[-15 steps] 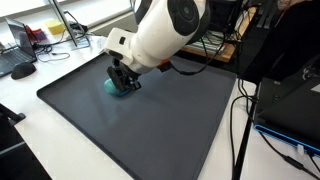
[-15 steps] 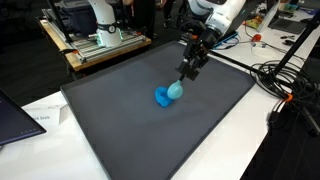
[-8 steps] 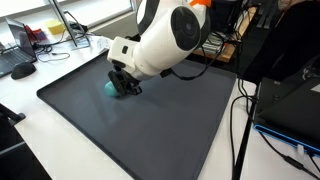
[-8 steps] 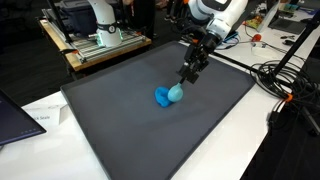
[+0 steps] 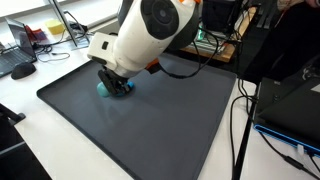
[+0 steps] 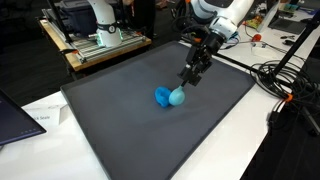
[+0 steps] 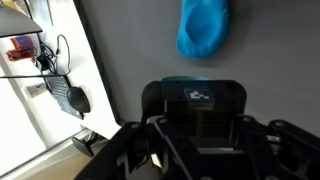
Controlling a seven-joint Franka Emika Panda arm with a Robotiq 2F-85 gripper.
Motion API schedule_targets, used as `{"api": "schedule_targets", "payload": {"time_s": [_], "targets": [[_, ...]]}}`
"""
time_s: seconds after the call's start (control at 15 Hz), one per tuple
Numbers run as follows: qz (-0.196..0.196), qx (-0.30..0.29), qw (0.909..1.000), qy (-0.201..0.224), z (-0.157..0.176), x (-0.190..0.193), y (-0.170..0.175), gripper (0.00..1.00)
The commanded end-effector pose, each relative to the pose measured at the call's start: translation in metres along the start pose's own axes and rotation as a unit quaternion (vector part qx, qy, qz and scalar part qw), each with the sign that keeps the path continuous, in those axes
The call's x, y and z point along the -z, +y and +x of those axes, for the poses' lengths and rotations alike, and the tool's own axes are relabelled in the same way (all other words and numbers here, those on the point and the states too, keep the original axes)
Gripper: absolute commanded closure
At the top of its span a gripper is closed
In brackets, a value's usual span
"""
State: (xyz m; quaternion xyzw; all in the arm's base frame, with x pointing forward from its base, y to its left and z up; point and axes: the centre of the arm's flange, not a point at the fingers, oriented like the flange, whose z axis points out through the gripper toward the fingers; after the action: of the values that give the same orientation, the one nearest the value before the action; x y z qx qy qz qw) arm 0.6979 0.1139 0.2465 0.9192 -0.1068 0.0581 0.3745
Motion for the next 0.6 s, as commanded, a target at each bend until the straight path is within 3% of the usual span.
{"api": "schedule_targets", "payload": {"time_s": [0.0, 0.53], "targets": [[0.042, 0.016, 0.9982, -0.041, 0.025, 0.0, 0.015, 0.78], [0.135, 0.019, 0.9859, -0.097, 0.043, -0.017, 0.052, 0.78]]}}
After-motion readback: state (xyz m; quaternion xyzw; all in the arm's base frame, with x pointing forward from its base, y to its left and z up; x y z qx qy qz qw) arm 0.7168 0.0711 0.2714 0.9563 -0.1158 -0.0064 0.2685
